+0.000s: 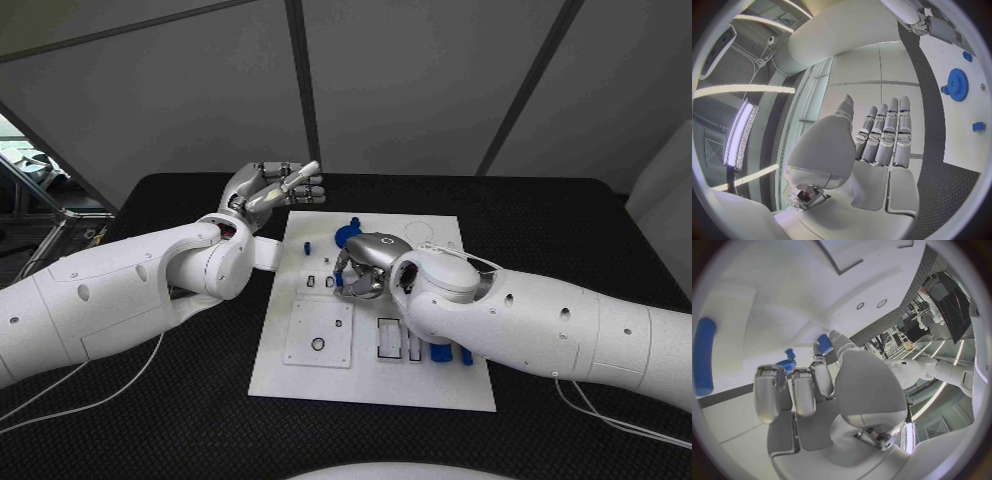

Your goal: Assemble the parts on the task board

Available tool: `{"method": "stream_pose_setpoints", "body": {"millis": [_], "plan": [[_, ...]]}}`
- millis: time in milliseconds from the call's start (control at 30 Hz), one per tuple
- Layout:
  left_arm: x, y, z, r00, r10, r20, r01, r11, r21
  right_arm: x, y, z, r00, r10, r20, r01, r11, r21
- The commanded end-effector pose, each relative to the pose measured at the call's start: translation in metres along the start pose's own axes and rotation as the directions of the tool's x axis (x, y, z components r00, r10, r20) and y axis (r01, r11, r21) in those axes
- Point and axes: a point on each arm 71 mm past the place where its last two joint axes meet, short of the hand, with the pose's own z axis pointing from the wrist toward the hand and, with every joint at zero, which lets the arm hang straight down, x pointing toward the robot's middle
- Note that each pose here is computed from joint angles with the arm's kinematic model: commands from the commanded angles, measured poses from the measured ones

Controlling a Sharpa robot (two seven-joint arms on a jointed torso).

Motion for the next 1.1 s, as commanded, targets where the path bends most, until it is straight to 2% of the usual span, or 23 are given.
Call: {"method": "stream_pose_setpoints", "body": {"millis": [33,333,467,533,633,700,833,900,1000,1100], "plan": [[0.0012,-0.0015,0.0007,1.000,-0.005,-0.010,0.006,1.000,0.006,0.000,-0.001,0.000,1.000,0.002,0.018,-0.002,1.000,0.006],[0.0001,-0.0012,0.0009,1.000,-0.004,-0.008,0.004,1.000,0.005,-0.011,0.002,-0.003,0.985,0.058,0.160,-0.052,0.998,-0.042],[-0.0014,-0.0009,0.0010,1.000,-0.002,-0.004,0.002,1.000,0.003,-0.017,0.004,-0.010,0.970,0.093,0.225,-0.073,0.993,-0.098],[-0.0031,-0.0003,0.0011,1.000,0.000,-0.001,0.000,1.000,-0.002,-0.021,0.003,-0.018,0.962,0.132,0.238,-0.095,0.983,-0.157],[-0.0051,0.0009,0.0014,1.000,0.005,0.003,-0.005,1.000,-0.013,-0.024,-0.001,-0.028,0.959,0.185,0.217,-0.138,0.967,-0.215],[-0.0068,0.0026,0.0015,1.000,0.020,-0.008,-0.020,0.999,-0.033,-0.029,-0.007,-0.037,0.957,0.230,0.179,-0.182,0.952,-0.247],[-0.0115,0.0078,0.0000,0.993,0.098,-0.061,-0.104,0.989,-0.103,-0.044,-0.024,-0.053,0.947,0.309,0.089,-0.279,0.927,-0.252],[-0.0131,0.0104,-0.0015,0.985,0.144,-0.092,-0.156,0.978,-0.142,-0.052,-0.033,-0.062,0.939,0.337,0.063,-0.314,0.918,-0.241],[-0.0151,0.0134,-0.0033,0.967,0.216,-0.137,-0.241,0.950,-0.201,-0.067,-0.049,-0.076,0.928,0.369,0.056,-0.350,0.912,-0.214],[-0.0131,0.0165,-0.0037,0.940,0.262,-0.217,-0.316,0.909,-0.271,-0.078,-0.064,-0.085,0.913,0.400,0.075,-0.382,0.906,-0.183]]}}
